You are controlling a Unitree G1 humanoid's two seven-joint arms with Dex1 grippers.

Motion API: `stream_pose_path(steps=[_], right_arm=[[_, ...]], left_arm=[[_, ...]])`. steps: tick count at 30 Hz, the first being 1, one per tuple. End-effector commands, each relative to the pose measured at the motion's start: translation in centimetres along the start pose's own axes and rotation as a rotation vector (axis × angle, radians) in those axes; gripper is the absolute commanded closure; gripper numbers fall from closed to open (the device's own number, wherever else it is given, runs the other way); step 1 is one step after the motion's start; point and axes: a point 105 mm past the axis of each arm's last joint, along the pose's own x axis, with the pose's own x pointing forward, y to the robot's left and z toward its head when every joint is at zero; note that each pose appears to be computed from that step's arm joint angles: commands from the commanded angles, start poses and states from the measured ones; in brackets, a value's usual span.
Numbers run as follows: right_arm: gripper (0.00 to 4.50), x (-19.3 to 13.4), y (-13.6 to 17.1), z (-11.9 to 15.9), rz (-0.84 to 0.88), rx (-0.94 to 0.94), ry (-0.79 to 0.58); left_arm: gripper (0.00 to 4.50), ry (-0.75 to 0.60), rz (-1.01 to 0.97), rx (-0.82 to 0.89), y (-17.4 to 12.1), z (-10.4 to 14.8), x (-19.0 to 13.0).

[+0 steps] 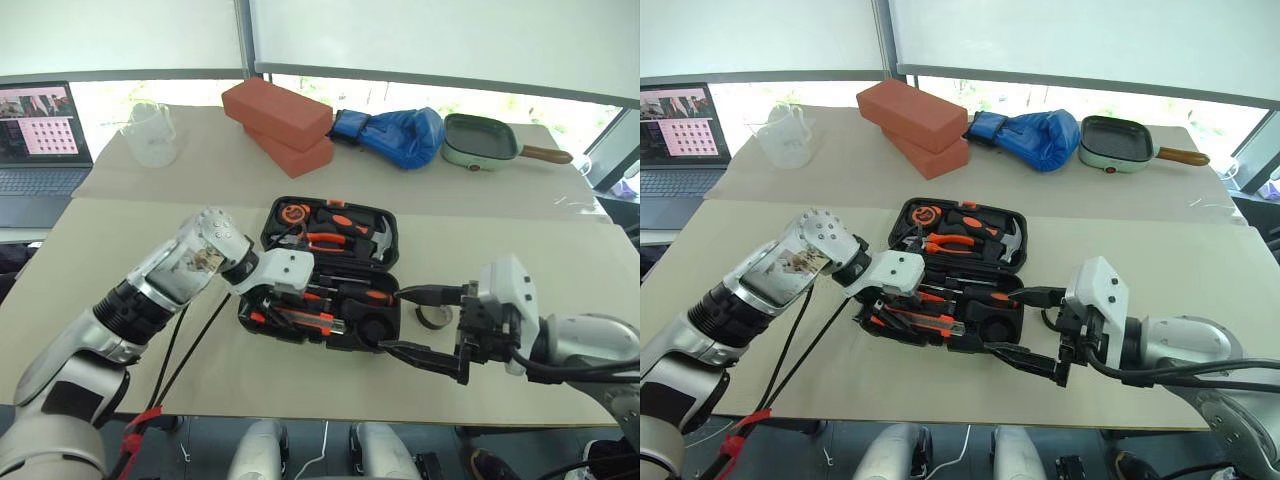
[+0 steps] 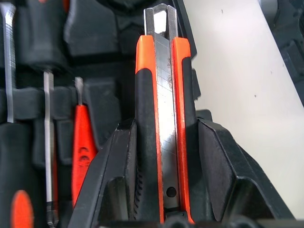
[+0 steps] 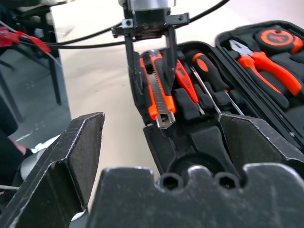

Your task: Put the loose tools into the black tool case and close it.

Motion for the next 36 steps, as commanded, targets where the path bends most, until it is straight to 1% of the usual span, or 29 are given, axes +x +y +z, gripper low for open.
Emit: stream_pose_path(steps=[1, 3, 6, 8, 9, 11, 12, 14, 18, 21, 24, 26, 27, 30, 31, 32, 33, 34, 35, 36], right_arm=[[0.00, -0.1, 0.5, 1.0, -0.009, -0.035, -0.027], [0.00, -0.1, 0.6, 1.0, -0.011, -0.035, -0.030], [0.00, 0.0, 0.6, 1.1, -0.013, -0.036, -0.033], [0.00, 0.1, 0.5, 1.1, -0.015, -0.036, -0.033], [0.00, 0.1, 0.4, 1.1, -0.016, -0.036, -0.033], [0.00, 0.0, 0.3, 1.1, -0.017, -0.036, -0.031], [0.00, 0.0, 0.3, 1.1, -0.015, -0.036, -0.030], [0.00, 0.1, 0.3, 1.1, -0.013, -0.036, -0.029], [0.00, 0.2, 0.1, 1.0, -0.007, -0.035, -0.028], [0.00, 0.3, -0.1, 1.0, -0.004, -0.035, -0.027], [0.00, 0.3, -0.1, 0.9, 0.000, -0.035, -0.025], [0.00, 0.3, -0.2, 0.9, 0.001, -0.033, -0.024], [0.00, 0.3, -0.2, 0.8, 0.002, -0.032, -0.024], [0.00, 0.3, -0.1, 0.8, 0.004, -0.031, -0.024], [0.00, 0.3, -0.2, 0.8, 0.005, -0.031, -0.024], [0.00, 0.3, -0.2, 0.8, 0.004, -0.030, -0.025], [0.00, 0.3, -0.1, 0.8, 0.003, -0.030, -0.025], [0.00, 0.3, -0.1, 0.8, 0.003, -0.029, -0.025], [0.00, 0.2, -0.1, 0.8, 0.002, -0.029, -0.025], [0.00, 0.2, -0.1, 0.8, 0.001, -0.028, -0.025]], left_arm=[[3.03, 0.060, 0.031, -0.029, 0.8, -0.7, 0.2], [3.03, 0.053, 0.030, -0.080, 1.0, -0.8, 0.5], [3.03, 0.014, -0.017, -0.143, 0.4, -0.2, 0.6], [2.03, -0.015, -0.019, -0.170, 0.5, 0.3, 0.4], [1.88, -0.028, -0.023, -0.178, 0.5, 0.5, 0.1], [1.29, -0.045, -0.027, -0.189, 0.4, 0.8, -0.6], [0.85, -0.055, -0.018, -0.197, 0.5, 0.9, -1.0], [0.22, -0.080, 0.008, -0.206, 0.8, 1.2, -1.7], [0.22, -0.146, 0.072, -0.221, 1.8, 1.7, -3.5], [0.22, -0.160, 0.136, -0.214, 2.3, 1.0, -5.0], [0.94, -0.149, 0.157, -0.209, 2.1, -0.1, -5.9], [1.66, -0.160, 0.116, -0.190, 1.3, -0.1, -5.9], [1.94, -0.164, 0.104, -0.183, 1.0, -0.1, -5.9], [3.03, -0.151, 0.097, -0.155, 0.9, -0.2, -5.2], [3.30, -0.149, 0.096, -0.149, 0.9, -0.2, -5.1], [3.73, -0.150, 0.079, -0.146, 0.7, 0.0, -4.7], [3.92, -0.148, 0.063, -0.142, 0.4, 0.0, -4.3], [4.37, -0.143, 0.049, -0.138, 0.2, 0.0, -4.0], [4.47, -0.127, 0.042, -0.128, 0.0, -0.1, -3.7], [4.47, -0.110, 0.044, -0.120, 0.0, -0.3, -3.5]])
